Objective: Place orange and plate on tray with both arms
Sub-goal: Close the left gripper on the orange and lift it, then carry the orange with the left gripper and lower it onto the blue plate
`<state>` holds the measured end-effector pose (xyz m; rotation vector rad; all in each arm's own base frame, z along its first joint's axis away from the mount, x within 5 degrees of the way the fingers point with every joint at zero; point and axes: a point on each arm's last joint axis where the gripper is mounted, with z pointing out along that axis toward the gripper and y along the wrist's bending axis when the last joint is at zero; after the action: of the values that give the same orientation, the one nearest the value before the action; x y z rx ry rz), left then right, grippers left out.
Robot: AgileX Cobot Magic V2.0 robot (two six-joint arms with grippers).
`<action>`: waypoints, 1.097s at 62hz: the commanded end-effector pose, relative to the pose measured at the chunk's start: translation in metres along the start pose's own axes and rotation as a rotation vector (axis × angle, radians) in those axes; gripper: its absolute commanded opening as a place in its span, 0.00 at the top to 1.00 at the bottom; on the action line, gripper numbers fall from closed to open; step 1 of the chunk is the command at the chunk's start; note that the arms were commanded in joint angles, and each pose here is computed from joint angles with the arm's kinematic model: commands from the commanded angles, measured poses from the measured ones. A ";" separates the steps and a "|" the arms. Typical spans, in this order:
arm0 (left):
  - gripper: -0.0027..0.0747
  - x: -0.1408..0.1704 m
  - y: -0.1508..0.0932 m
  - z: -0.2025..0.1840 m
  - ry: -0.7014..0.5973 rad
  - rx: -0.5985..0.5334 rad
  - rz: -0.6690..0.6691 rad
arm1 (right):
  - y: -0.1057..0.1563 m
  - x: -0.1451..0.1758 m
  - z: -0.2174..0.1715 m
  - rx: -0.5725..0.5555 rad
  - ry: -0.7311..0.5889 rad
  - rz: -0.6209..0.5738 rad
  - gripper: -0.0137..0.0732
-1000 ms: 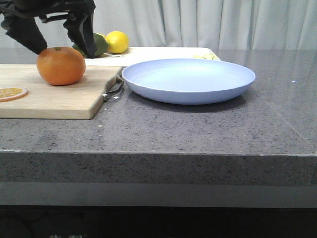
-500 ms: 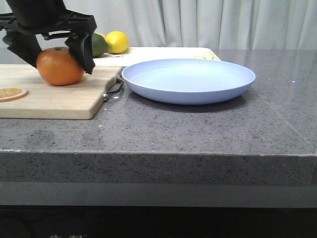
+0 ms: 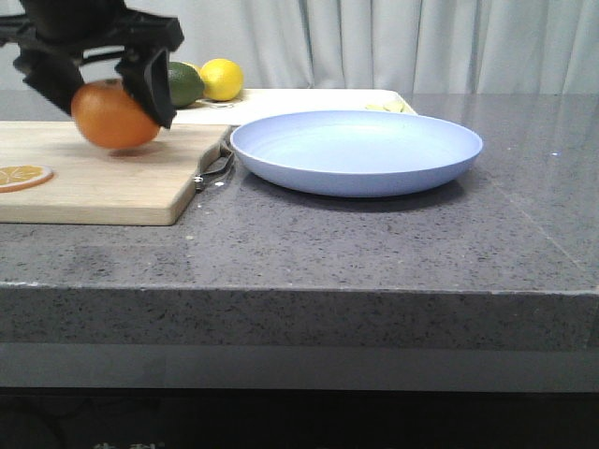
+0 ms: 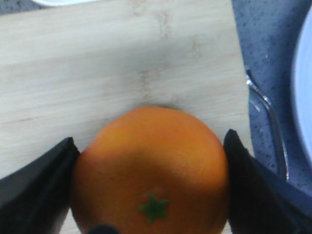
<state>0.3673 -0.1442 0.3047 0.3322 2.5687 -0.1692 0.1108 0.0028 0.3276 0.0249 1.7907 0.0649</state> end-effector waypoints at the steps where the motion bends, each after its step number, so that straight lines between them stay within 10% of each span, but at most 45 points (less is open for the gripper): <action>1: 0.65 -0.022 -0.013 -0.045 -0.154 0.045 0.000 | 0.000 -0.018 -0.002 0.001 -0.107 -0.007 0.15; 37: 0.65 -0.024 -0.152 -0.025 -0.347 0.289 0.228 | 0.000 -0.018 -0.002 0.001 -0.103 -0.007 0.15; 56: 0.64 -0.019 -0.168 0.011 -0.325 0.298 0.246 | 0.001 -0.016 -0.002 0.000 -0.087 -0.007 0.15; 68: 0.31 -0.019 -0.168 0.011 -0.336 0.301 0.245 | 0.001 -0.016 -0.002 0.000 -0.084 -0.007 0.15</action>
<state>0.3476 -0.3116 0.2698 0.7219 2.3080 -0.4018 0.1107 0.0029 0.3269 0.0244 1.7987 0.0653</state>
